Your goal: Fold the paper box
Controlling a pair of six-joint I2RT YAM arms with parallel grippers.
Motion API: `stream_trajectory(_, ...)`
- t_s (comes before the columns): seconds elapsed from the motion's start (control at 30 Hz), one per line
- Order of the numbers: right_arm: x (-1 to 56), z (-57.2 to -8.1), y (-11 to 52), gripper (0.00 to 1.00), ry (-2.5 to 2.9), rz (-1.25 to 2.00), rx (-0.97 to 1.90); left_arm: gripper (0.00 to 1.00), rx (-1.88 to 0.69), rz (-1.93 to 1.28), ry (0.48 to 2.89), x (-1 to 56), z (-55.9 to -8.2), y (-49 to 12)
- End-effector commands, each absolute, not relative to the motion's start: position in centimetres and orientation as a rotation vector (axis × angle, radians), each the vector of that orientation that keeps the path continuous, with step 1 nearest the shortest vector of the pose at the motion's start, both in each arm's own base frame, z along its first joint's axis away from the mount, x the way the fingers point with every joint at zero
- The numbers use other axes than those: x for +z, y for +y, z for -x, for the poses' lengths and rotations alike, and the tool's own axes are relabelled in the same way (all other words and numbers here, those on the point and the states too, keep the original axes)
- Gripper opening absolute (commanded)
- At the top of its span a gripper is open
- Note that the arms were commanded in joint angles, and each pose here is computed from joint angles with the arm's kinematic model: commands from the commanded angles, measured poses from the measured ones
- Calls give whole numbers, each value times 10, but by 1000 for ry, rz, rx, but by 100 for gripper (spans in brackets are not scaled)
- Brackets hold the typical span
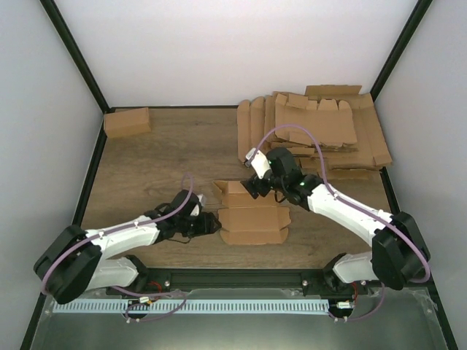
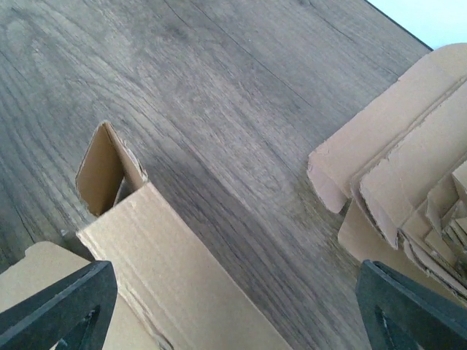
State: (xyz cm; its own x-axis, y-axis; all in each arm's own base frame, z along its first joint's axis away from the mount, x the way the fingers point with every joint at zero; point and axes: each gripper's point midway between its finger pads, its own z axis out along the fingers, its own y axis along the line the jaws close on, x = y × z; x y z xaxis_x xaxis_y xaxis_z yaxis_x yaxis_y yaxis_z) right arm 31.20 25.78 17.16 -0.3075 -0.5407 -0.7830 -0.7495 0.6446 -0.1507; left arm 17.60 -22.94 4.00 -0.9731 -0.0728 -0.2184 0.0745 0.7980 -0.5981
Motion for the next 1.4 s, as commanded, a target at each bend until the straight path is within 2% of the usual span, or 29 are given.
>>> stream_trajectory(0.0,182,-307,254,93,1962,990,303,64,-1039,47,2644,53,-197,-250)
stream_trajectory(0.07,182,-306,253,93,1970,970,313,63,-1059,49,2636,50,-200,-254)
stream_trajectory(0.2,183,-303,254,93,1980,940,347,54,-1063,48,2651,41,-205,-261)
stream_trajectory(0.43,188,-300,251,93,1970,893,374,22,-1028,37,2664,38,-208,-261)
stream_trajectory(0.57,190,-302,249,92,1971,860,372,16,-1008,11,2698,38,-206,-262)
stream_trajectory(0.67,191,-303,249,92,1976,842,378,5,-1044,-6,2714,38,-202,-266)
stream_trajectory(0.77,190,-303,248,92,1983,828,380,4,-992,-40,2716,43,-205,-263)
stream_trajectory(0.97,193,-301,242,93,1983,809,388,4,-590,-275,2731,88,-226,-238)
stream_trajectory(1.17,215,-308,235,94,1946,723,528,4,-273,-480,2746,145,-234,-211)
stream_trajectory(1.37,235,-313,226,94,1903,661,648,4,-177,-542,2664,205,-246,-204)
